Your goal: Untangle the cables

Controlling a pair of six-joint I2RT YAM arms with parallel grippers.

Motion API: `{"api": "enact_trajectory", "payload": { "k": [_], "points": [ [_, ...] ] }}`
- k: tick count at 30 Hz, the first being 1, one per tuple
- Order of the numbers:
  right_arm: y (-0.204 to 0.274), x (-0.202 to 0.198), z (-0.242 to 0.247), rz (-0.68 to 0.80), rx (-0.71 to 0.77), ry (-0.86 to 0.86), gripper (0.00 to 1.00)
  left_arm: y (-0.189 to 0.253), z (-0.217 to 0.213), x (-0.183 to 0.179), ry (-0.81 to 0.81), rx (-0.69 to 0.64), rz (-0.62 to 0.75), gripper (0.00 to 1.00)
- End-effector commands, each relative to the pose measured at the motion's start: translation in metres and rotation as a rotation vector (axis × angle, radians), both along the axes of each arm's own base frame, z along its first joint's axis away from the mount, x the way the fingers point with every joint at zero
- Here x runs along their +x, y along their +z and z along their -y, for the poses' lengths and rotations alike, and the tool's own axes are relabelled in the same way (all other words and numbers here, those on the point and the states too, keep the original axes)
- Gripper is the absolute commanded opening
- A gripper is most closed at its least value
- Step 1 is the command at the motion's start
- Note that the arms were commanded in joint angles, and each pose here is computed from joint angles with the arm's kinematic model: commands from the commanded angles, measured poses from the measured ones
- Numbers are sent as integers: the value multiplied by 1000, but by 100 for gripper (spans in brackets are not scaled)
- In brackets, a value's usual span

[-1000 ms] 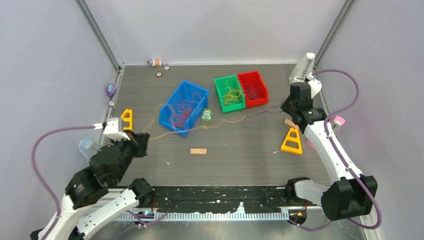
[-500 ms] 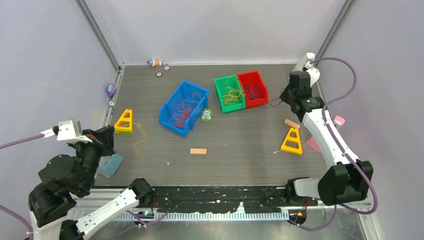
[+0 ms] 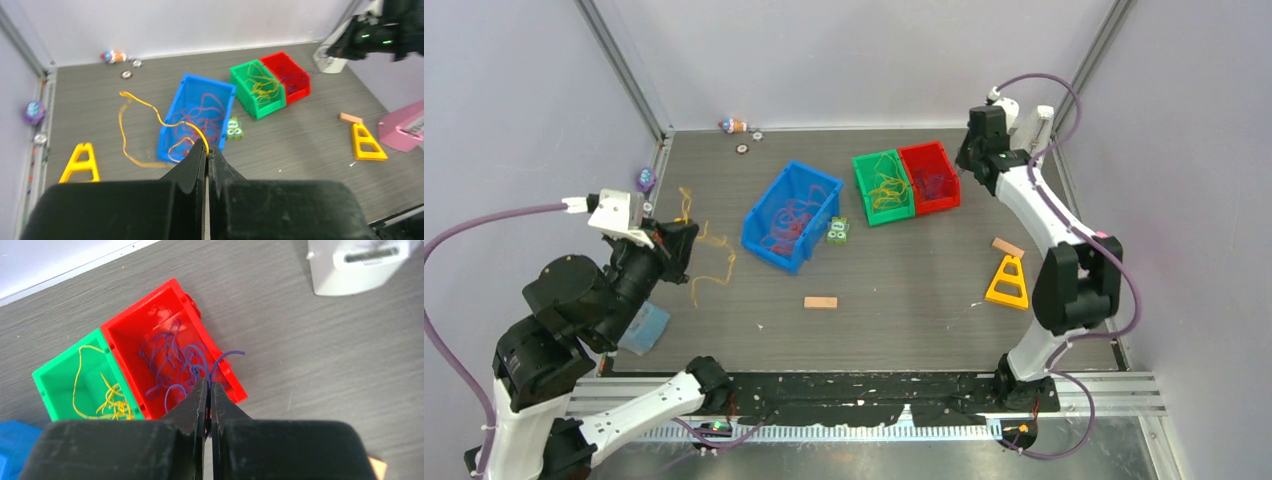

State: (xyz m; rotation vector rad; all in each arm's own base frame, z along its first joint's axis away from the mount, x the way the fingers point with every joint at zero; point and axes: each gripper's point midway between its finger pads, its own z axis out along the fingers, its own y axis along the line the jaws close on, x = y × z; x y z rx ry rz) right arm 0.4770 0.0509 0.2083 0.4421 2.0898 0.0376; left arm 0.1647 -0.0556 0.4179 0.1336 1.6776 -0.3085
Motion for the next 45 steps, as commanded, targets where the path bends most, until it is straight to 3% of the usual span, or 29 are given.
{"api": "enact_trajectory", "payload": {
  "k": [1,7,13,18,33,35,37,45],
  "points": [
    [20,45,-17,109,-112,35,5,42,40,11,-138,-15,70,0],
    [-33,89,-52,11,-280,199,6,73,81,36,-202,2,89,0],
    [-128,83,-61,-331,-326,268,5,77,128,72,-239,19,71,0],
    [-174,45,-73,-491,-243,361,5,72,170,98,-302,18,37,0],
    [-169,-102,-81,-451,-5,415,6,26,261,147,-457,-11,-74,0],
    [-167,-114,-79,-437,2,407,13,14,271,152,-480,-8,-93,0],
    [-154,-118,-74,-408,-8,399,38,6,278,157,-488,-7,-96,0],
    [-99,-116,-65,-313,-32,366,59,-20,299,183,-477,36,-95,0]
  ]
}}
